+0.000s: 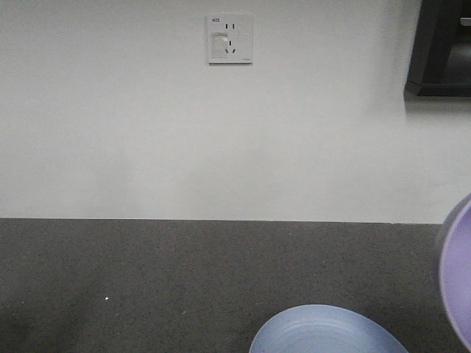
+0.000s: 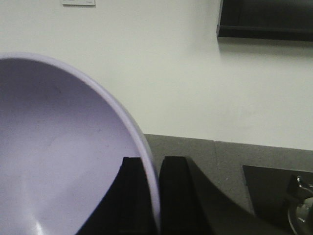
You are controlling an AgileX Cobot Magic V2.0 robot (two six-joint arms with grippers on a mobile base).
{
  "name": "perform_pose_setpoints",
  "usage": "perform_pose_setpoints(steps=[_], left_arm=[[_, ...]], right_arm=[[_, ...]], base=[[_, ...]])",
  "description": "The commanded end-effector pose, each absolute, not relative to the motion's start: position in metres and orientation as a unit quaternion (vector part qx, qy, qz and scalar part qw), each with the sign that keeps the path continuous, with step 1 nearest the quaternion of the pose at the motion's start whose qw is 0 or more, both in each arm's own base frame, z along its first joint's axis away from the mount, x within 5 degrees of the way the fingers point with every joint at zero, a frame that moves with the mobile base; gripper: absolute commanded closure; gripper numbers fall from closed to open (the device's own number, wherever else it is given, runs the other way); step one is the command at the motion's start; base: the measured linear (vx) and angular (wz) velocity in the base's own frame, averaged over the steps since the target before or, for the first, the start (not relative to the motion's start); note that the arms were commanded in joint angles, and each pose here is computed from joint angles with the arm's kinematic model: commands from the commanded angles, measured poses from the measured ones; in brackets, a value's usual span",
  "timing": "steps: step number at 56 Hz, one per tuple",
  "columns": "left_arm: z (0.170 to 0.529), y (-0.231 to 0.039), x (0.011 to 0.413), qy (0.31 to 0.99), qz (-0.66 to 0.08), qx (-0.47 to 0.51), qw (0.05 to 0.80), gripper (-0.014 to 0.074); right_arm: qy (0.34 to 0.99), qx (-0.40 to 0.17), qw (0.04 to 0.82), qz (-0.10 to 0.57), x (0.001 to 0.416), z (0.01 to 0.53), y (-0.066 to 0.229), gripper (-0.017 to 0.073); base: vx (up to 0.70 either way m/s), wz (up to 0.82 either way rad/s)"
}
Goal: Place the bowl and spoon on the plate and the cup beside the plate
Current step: 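Lower the lavender bowl onto the blue plate and open the right gripper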
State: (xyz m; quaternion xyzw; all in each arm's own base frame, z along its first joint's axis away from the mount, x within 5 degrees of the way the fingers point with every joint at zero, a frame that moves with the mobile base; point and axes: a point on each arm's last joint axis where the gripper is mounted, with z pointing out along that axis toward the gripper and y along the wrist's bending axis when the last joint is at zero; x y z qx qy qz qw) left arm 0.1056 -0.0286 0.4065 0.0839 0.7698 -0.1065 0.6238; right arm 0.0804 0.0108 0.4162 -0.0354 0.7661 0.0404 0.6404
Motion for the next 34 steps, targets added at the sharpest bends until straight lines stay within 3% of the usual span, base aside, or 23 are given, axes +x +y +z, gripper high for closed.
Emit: perform_pose_setpoints(steps=[1, 20, 34], left_arm=[[0.421, -0.028, 0.106, 0.736, -0.115, 0.075, 0.663, 0.0594], [0.418, -0.029, 0.106, 0.748, -0.114, 0.078, 0.649, 0.0594], [0.415, -0.029, 0.105, 0.757, -0.114, 0.08, 0.639, 0.0594]], right_arm=[[0.751, -0.019, 0.656, 0.065, 0.1, 0.428, 0.01, 0.0569], [0.86, -0.084, 0.483, 0.138, 0.197, 0.41, 0.036, 0.0568], [0.918, -0.065, 0.364, 0.147, 0.264, 0.353, 0.042, 0.0568]], base=[[0.0, 0.0], [0.0, 0.0], [0.0, 0.0]])
